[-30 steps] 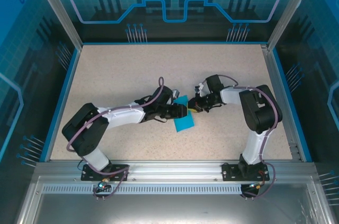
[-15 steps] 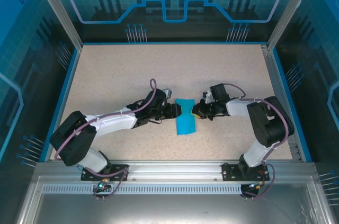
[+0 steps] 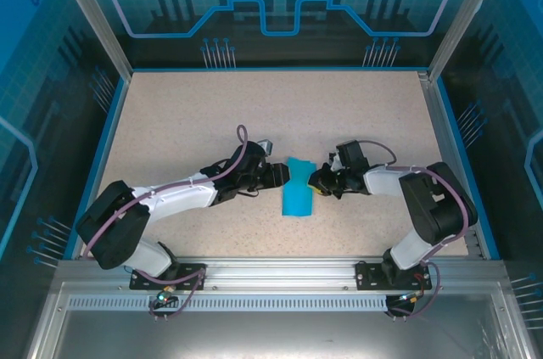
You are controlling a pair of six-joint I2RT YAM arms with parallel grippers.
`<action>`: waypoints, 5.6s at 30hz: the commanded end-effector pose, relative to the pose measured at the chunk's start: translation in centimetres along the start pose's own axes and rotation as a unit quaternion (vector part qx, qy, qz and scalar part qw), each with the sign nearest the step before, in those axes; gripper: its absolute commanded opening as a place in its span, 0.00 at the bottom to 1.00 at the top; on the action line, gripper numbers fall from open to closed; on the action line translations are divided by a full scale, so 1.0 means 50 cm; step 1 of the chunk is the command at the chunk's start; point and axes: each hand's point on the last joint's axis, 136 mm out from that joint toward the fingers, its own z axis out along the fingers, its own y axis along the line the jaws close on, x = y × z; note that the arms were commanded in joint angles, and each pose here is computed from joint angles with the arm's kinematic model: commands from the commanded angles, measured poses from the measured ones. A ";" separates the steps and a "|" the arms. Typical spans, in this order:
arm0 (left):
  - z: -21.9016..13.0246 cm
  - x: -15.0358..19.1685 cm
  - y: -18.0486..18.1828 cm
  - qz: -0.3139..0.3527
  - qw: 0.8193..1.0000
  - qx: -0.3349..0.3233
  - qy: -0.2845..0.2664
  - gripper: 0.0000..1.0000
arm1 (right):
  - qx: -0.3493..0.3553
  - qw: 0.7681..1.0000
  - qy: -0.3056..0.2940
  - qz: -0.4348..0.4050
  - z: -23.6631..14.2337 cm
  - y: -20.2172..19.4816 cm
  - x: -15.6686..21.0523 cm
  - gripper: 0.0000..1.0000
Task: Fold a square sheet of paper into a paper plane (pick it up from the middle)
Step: Third fold the triangle at the center of the table.
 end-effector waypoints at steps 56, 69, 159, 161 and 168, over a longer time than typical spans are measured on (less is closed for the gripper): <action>0.077 0.210 -0.059 0.425 0.887 -0.168 0.063 0.33 | -0.037 0.989 0.099 -0.105 -0.006 0.075 -0.032 0.24; 0.055 0.188 -0.067 0.359 0.924 -0.101 0.087 0.00 | -0.036 0.989 0.095 -0.108 -0.018 0.067 -0.035 0.25; 0.102 0.109 0.105 0.122 0.972 -0.099 0.174 0.00 | 0.152 0.954 0.153 -0.206 0.052 -0.059 -0.022 0.17; 0.101 0.108 0.103 0.119 0.975 -0.091 0.164 0.00 | 0.152 0.954 0.153 -0.207 0.052 -0.060 -0.021 0.17; 0.120 0.112 0.084 0.112 0.975 -0.067 0.177 0.01 | 0.151 0.955 0.154 -0.202 0.053 -0.064 -0.017 0.18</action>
